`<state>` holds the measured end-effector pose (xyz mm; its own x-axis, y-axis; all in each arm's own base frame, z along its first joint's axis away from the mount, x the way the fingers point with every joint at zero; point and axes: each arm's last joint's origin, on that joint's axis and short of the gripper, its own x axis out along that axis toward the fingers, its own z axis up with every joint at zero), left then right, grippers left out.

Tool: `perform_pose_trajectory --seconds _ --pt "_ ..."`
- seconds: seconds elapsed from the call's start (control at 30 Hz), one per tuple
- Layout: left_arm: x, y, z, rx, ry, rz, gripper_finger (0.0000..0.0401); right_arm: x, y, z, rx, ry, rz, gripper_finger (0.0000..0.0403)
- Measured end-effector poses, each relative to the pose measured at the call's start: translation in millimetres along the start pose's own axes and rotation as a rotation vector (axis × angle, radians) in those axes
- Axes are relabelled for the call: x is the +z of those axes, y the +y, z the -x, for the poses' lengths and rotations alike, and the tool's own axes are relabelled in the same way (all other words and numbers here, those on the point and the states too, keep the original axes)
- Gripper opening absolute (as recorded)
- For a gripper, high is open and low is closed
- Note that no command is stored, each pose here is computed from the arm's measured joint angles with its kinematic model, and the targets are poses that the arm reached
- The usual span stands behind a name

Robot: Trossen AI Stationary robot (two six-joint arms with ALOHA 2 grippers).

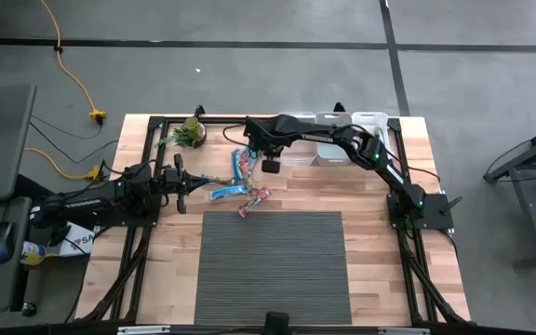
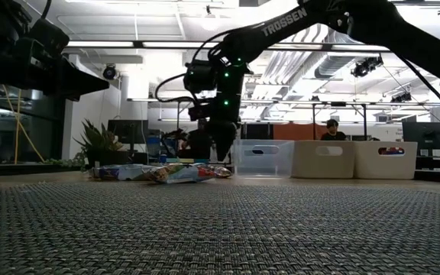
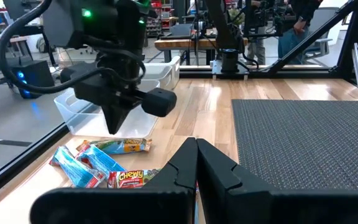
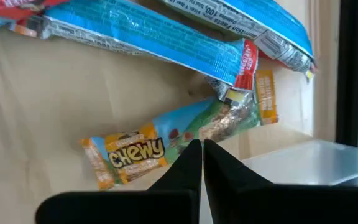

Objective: Pick and place Granola Bars by type
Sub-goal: Put the yellow granola bar into the white bin

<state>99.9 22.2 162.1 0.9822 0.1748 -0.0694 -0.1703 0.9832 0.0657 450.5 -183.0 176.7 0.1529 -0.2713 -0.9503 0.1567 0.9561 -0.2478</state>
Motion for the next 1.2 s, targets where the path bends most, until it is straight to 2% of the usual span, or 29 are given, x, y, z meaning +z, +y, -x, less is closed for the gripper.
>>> perform_pose_trajectory --seconds 0.43,0.6,0.9,1.2 --pt "0.1 0.0 0.0 0.0 -0.001 0.0 0.0001 -15.3 -29.8 -5.3 0.118 0.039 -0.066 0.0" --pt "0.1 0.0 0.0 0.0 0.0 0.0 0.0001 -15.8 -29.1 -5.2 0.171 0.031 -0.068 0.0" --pt "0.0 0.0 0.0 0.0 0.0 0.0 0.0001 -14.0 -21.1 -3.7 0.401 -0.034 -0.058 0.0" --pt "0.1 0.0 0.0 0.0 -0.001 0.0 0.0001 -13.0 -20.2 -3.9 0.425 -0.05 -0.048 0.0"
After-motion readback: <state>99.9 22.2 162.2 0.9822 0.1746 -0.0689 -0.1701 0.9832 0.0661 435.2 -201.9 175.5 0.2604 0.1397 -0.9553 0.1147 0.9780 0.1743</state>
